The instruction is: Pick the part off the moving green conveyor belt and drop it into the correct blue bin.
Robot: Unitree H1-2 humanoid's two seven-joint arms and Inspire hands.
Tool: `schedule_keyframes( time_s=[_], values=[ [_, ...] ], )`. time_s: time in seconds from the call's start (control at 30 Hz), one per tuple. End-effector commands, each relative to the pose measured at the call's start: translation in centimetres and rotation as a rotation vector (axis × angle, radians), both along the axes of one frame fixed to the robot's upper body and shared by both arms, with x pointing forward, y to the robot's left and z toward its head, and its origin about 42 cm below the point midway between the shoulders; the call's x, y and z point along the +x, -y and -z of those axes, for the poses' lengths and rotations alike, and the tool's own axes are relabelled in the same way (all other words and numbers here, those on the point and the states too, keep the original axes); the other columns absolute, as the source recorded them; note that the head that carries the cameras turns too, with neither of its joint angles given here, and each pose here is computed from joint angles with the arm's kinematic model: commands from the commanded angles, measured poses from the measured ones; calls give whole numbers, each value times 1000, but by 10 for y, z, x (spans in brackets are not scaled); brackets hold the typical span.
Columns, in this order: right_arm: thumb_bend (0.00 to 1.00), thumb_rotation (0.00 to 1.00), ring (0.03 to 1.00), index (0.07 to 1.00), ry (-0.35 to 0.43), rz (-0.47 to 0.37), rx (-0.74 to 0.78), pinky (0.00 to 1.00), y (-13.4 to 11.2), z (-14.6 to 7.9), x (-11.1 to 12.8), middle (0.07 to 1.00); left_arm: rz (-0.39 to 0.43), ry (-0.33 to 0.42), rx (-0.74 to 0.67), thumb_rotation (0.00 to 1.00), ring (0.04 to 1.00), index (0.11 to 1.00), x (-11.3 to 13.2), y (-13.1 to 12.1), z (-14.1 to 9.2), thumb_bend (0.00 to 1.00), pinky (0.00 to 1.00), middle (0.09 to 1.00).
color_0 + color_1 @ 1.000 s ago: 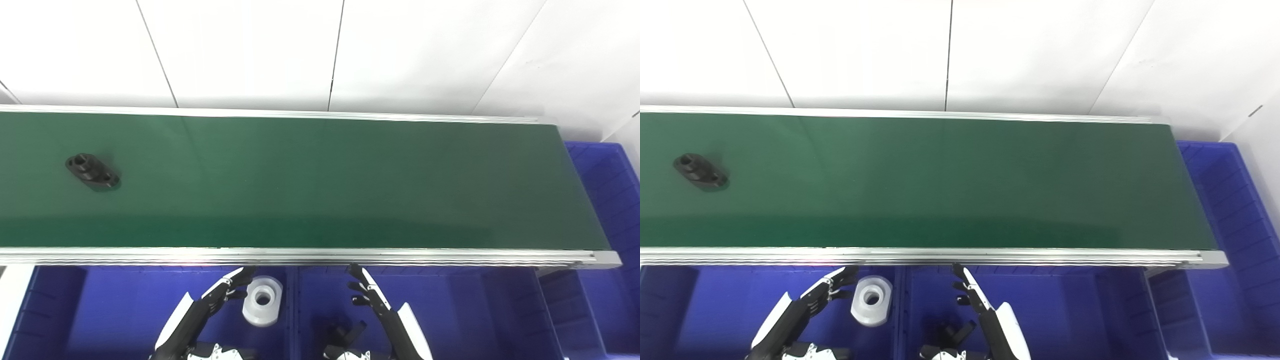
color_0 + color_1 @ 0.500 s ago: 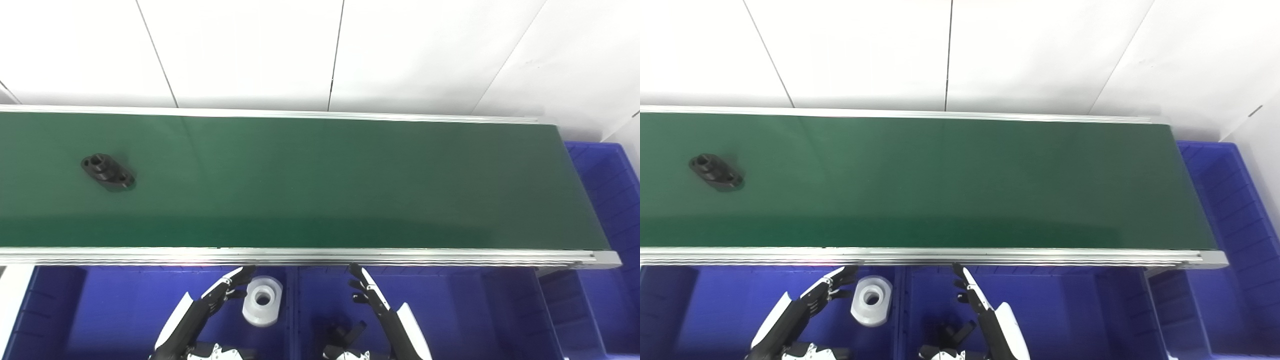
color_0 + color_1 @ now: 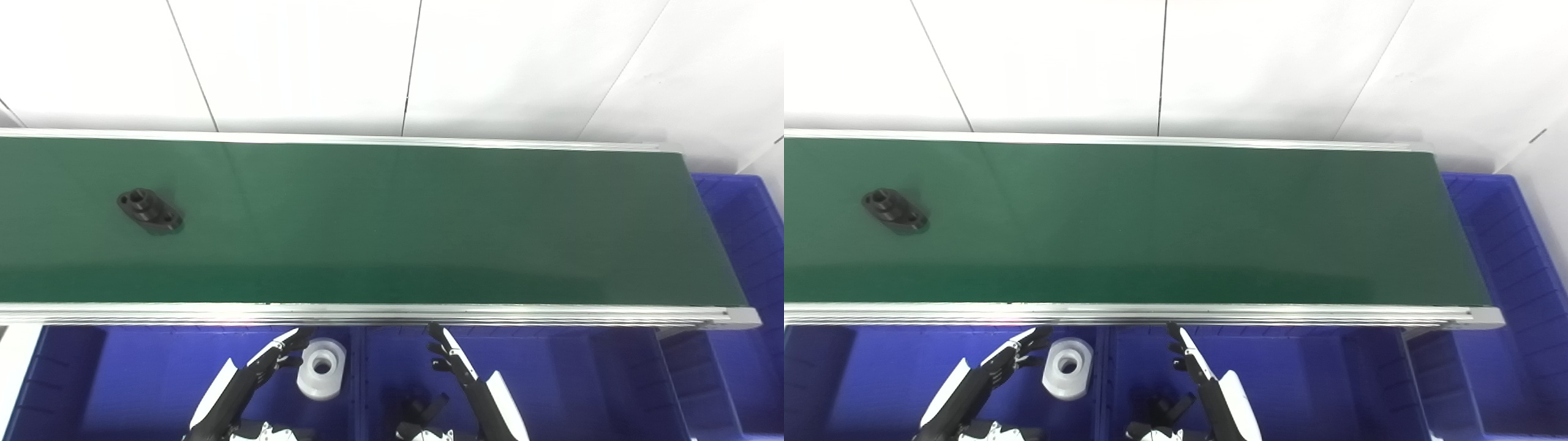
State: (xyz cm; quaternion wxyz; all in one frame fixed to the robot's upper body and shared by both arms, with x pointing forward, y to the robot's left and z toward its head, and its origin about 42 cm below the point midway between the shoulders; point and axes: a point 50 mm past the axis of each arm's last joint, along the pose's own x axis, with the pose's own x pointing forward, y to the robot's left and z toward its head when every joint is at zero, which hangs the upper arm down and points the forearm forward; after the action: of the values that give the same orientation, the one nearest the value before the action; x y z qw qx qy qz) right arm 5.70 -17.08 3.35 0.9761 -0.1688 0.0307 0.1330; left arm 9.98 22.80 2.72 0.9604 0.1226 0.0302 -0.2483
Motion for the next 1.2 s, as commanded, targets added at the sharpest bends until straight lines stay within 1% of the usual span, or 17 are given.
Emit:
schedule_keyframes(
  time_s=[0.0, 0.17, 0.27, 0.5, 0.7, 0.8, 0.93, 1.03, 1.07, 1.17],
  values=[
    [700, 392, 888, 973, 48, -2, 31, 786, -2, -9, -2, 950, 8, 45, -15, 464, 871, 872, 2, -1, -6, 872, 774, 910],
    [696, 391, 882, 972, 53, -5, 35, 772, -2, -9, -2, 948, 9, 48, -12, 467, 872, 872, 2, -1, -6, 870, 772, 911],
    [691, 382, 903, 974, 53, -7, 35, 808, -2, -9, -2, 956, 9, 47, -17, 459, 880, 874, 2, -1, -7, 869, 792, 916],
    [693, 390, 899, 974, 56, -4, 33, 814, -2, -8, -2, 953, 7, 51, -11, 465, 874, 874, 2, 0, -6, 877, 782, 911],
    [697, 380, 888, 970, 53, -5, 32, 819, 4, -5, -2, 940, 9, 46, -5, 462, 873, 873, -1, 7, -2, 866, 791, 909],
    [689, 369, 873, 983, 46, -12, 32, 785, 9, -3, -3, 939, 7, 57, 7, 462, 864, 864, -2, 11, -1, 863, 788, 896],
    [695, 382, 880, 996, 33, -10, 36, 769, 15, -1, -5, 954, 1, 64, 7, 442, 848, 848, -3, 17, 1, 861, 775, 880],
    [701, 397, 880, 1000, 26, -3, 38, 762, 17, 2, -6, 959, 4, 52, -8, 416, 847, 843, -2, 20, 3, 859, 776, 877],
    [704, 408, 868, 1000, 26, -1, 35, 740, 17, 2, -5, 954, 5, 50, -10, 404, 843, 841, -2, 20, 3, 858, 771, 875],
    [702, 413, 896, 1000, 26, -4, 35, 766, 18, 4, -5, 970, 3, 46, -14, 385, 837, 836, -2, 21, 4, 852, 766, 872]
  ],
)
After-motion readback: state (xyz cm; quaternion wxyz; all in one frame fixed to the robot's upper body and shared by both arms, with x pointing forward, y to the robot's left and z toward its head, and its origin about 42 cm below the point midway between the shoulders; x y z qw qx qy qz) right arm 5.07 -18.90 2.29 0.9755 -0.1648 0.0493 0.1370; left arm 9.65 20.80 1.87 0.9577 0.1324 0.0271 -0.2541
